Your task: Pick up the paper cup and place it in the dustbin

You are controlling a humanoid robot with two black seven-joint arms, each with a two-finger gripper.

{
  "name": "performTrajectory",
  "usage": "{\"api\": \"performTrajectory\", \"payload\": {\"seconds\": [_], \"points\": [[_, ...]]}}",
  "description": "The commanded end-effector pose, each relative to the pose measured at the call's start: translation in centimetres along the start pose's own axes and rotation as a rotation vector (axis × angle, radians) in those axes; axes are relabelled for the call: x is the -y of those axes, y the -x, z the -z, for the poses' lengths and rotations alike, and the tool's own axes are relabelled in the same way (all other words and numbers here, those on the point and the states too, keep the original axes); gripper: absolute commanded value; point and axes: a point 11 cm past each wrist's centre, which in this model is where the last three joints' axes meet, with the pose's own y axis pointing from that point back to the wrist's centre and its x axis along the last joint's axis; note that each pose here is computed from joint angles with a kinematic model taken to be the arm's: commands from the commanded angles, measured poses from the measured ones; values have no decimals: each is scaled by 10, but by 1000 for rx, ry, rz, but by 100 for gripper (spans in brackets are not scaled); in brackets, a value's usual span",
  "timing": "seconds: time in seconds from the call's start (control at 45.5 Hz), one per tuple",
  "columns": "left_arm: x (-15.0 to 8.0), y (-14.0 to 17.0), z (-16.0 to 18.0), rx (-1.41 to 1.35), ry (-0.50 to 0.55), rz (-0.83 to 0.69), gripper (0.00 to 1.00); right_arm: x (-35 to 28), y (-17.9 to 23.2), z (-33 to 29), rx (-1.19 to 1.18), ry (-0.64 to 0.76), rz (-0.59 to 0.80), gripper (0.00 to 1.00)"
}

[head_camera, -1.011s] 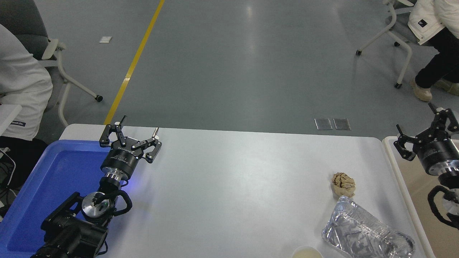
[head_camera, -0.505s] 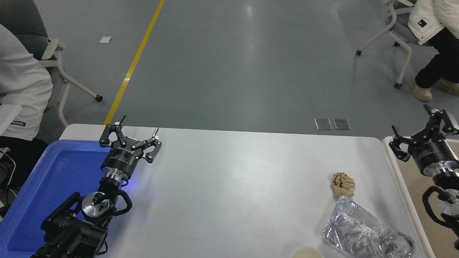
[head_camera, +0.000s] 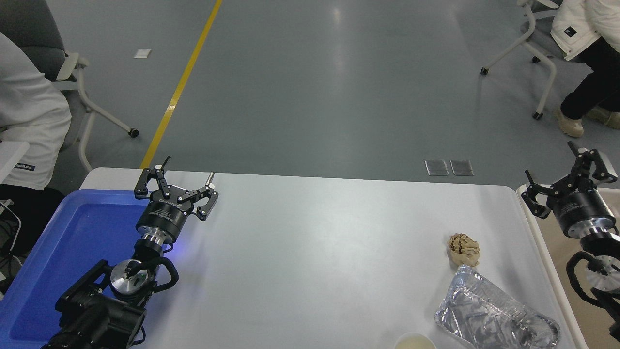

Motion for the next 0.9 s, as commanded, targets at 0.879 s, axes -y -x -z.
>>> {"api": "performTrajectory", "payload": {"seconds": [0.879], "points": [[0,0,0,1,-1,1,99,2,6,-6,17,2,9,100]]}}
